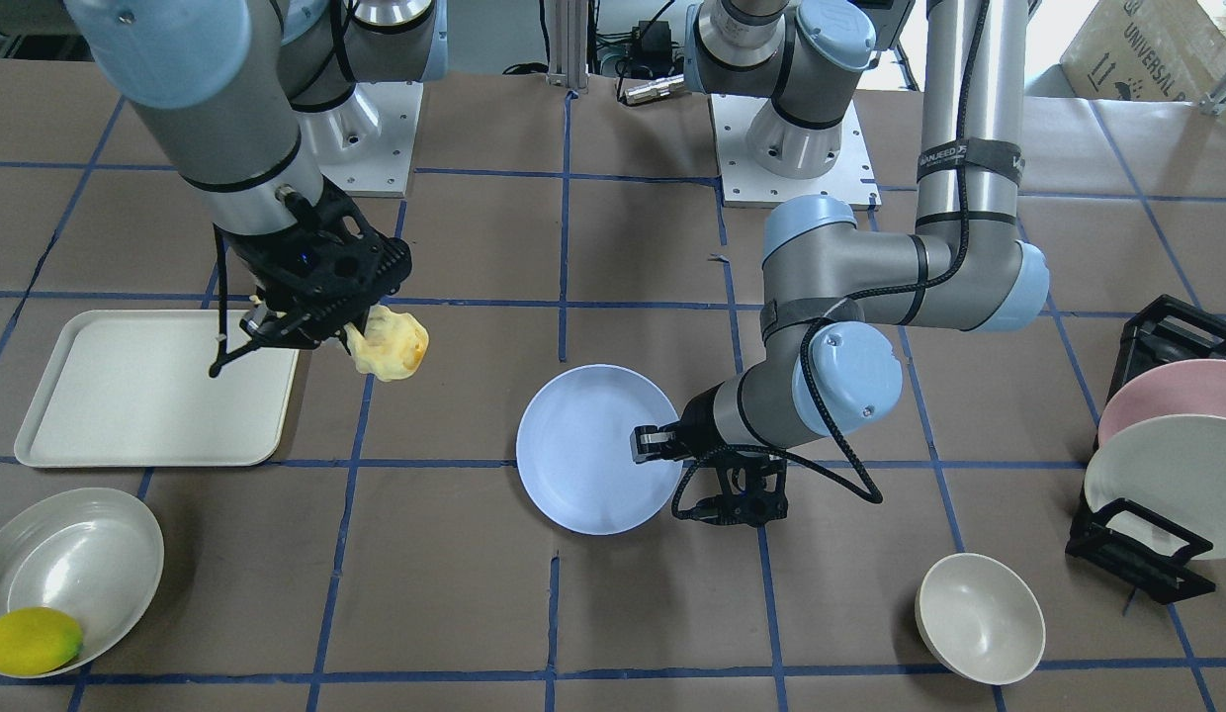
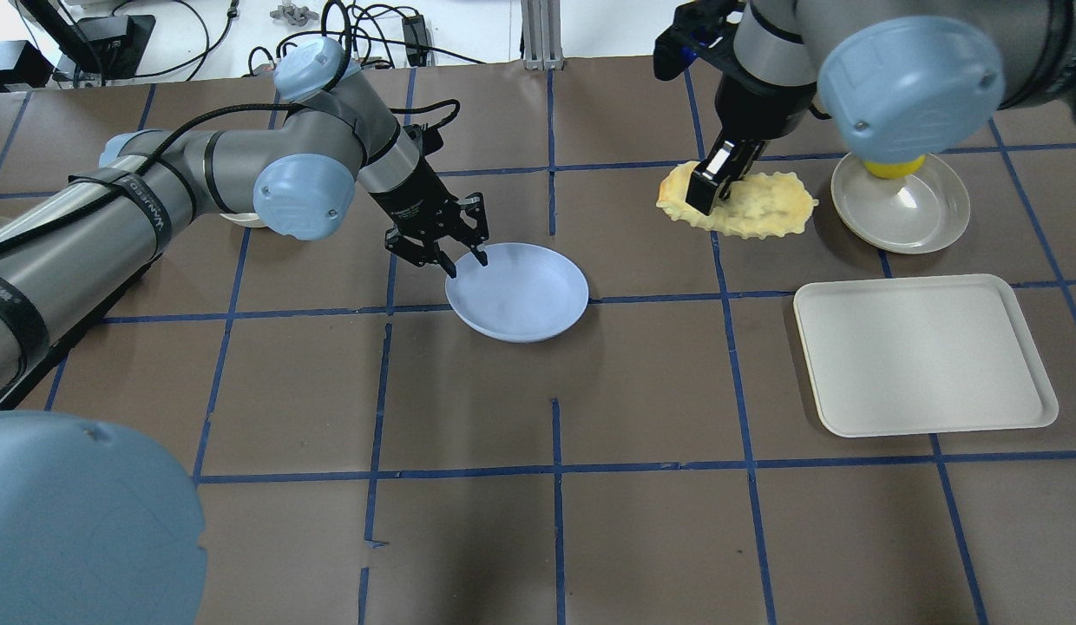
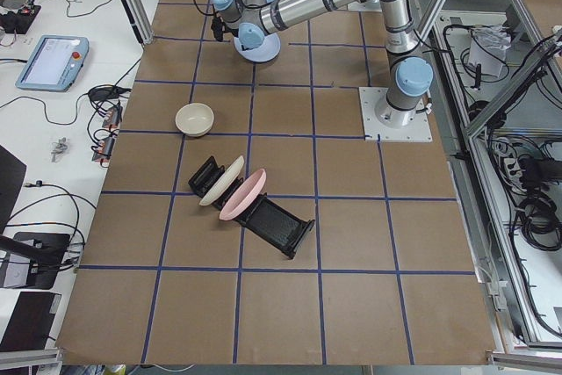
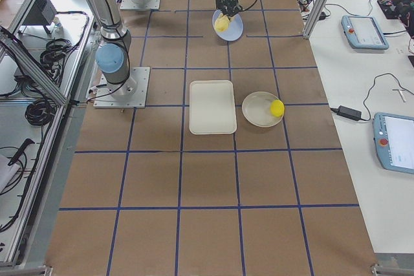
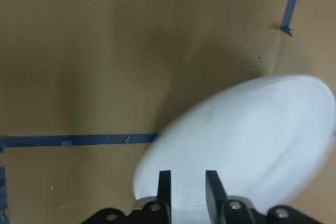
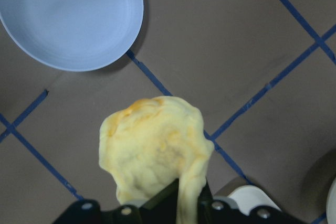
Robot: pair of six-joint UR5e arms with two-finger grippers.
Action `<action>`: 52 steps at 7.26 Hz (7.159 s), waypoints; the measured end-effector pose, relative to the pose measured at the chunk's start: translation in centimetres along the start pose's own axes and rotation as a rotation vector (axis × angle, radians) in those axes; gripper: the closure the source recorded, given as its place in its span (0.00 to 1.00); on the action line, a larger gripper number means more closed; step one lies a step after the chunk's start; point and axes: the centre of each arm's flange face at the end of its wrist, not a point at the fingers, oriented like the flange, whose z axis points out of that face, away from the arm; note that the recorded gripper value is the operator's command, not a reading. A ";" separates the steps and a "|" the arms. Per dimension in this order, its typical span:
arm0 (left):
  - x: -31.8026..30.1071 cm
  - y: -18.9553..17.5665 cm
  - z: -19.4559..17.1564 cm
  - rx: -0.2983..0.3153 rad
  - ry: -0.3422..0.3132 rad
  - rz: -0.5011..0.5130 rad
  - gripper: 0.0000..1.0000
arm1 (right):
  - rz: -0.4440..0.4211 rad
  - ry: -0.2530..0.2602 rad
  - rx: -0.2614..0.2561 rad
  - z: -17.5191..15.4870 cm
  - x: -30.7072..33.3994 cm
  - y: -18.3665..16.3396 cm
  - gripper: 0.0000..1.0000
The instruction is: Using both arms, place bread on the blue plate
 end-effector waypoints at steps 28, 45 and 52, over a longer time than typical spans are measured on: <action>-0.4 10.7 -24.6 0.142 -0.298 0.145 0.00 | 0.199 -0.141 -0.080 -7.9 1.6 15.6 0.00; -0.4 10.9 -25.0 0.151 -0.298 0.145 0.00 | 0.545 -0.096 -0.176 -6.8 -1.2 9.3 0.00; -0.3 10.7 -25.1 0.164 -0.300 0.145 0.00 | 0.555 -0.099 -0.184 -6.4 -1.0 9.7 0.00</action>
